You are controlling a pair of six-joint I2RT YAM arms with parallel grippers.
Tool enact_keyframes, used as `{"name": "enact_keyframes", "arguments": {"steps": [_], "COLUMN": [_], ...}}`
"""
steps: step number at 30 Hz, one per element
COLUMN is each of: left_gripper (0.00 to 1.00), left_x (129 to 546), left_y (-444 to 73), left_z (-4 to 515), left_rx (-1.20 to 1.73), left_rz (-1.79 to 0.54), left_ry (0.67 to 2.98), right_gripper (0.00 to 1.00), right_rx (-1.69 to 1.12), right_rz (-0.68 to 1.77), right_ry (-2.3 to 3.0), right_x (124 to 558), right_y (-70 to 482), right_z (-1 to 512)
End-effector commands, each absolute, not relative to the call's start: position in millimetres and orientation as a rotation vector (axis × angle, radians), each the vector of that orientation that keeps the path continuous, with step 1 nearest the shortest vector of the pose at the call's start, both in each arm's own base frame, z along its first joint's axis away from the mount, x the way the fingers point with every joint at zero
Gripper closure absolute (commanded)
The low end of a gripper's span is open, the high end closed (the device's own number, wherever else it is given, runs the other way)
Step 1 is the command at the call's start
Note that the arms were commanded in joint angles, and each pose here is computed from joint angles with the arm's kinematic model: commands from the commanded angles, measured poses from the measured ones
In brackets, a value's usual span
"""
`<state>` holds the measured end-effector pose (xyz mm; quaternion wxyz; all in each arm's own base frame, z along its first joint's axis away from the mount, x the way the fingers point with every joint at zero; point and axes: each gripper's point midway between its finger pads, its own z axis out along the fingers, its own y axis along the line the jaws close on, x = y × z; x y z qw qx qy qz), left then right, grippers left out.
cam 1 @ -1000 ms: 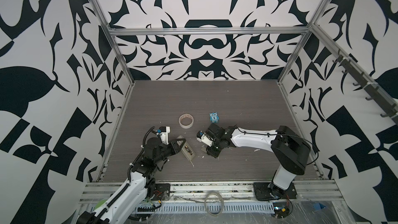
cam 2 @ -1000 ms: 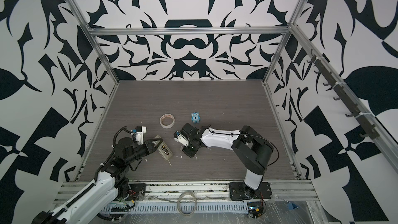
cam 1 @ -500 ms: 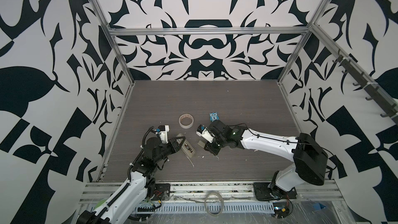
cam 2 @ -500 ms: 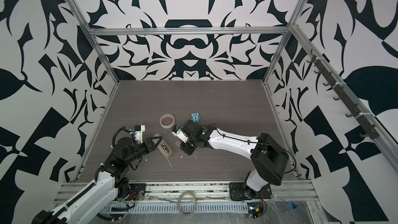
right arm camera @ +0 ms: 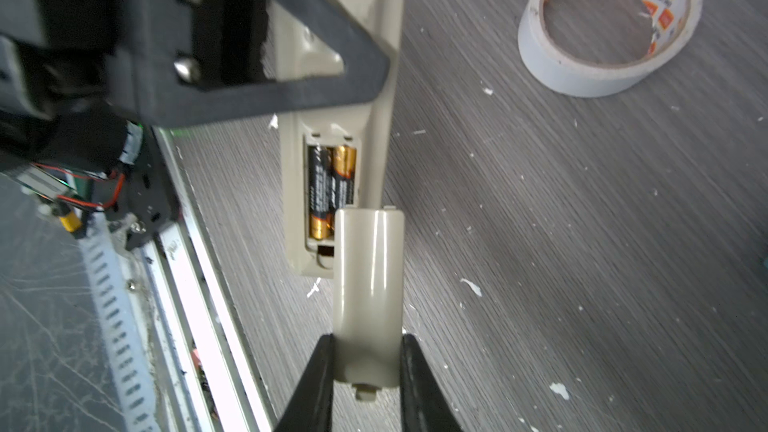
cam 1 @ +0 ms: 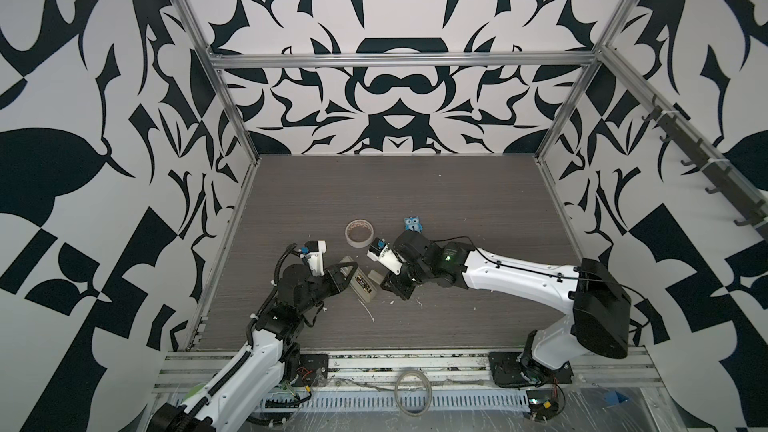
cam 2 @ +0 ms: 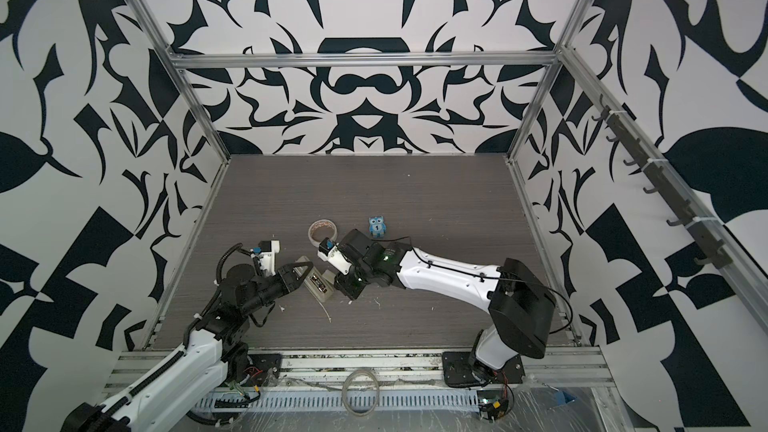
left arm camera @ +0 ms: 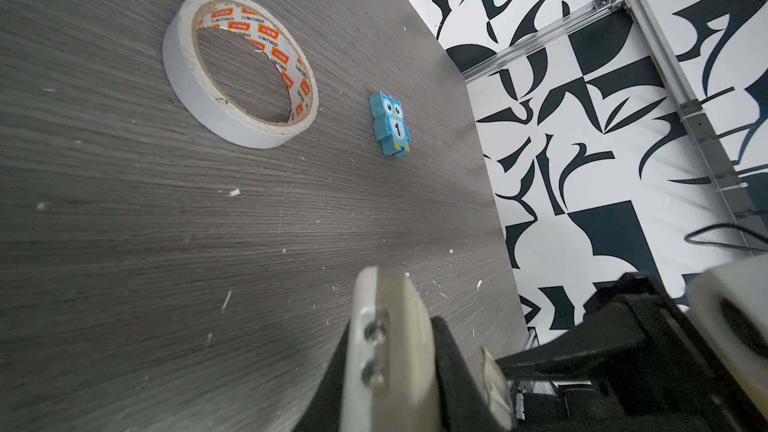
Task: Load the batteries into the remote control
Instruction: 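Lift the beige cover with the right gripper and carry it onto the remote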
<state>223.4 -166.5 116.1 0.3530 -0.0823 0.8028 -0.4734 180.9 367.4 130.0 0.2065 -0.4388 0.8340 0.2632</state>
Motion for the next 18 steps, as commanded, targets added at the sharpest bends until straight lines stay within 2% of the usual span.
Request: {"name": "enact_keyframes", "arguments": {"steps": [1,18], "left_gripper": [1.00,1.00], "left_x": [225,225], "left_y": [-166,-167], "left_z": [120,122], "left_rx": [-0.205,-0.193], "left_rz": [-1.232,-1.230], "left_ry": [2.046,2.047], "right_gripper": [0.96,0.97], "right_rx": [-1.190,-1.213], "right_rz": [0.826,0.858], "right_ry": [2.262,2.274], "right_x": [183,180], "right_y": [387,404], "right_z": [159,153]}}
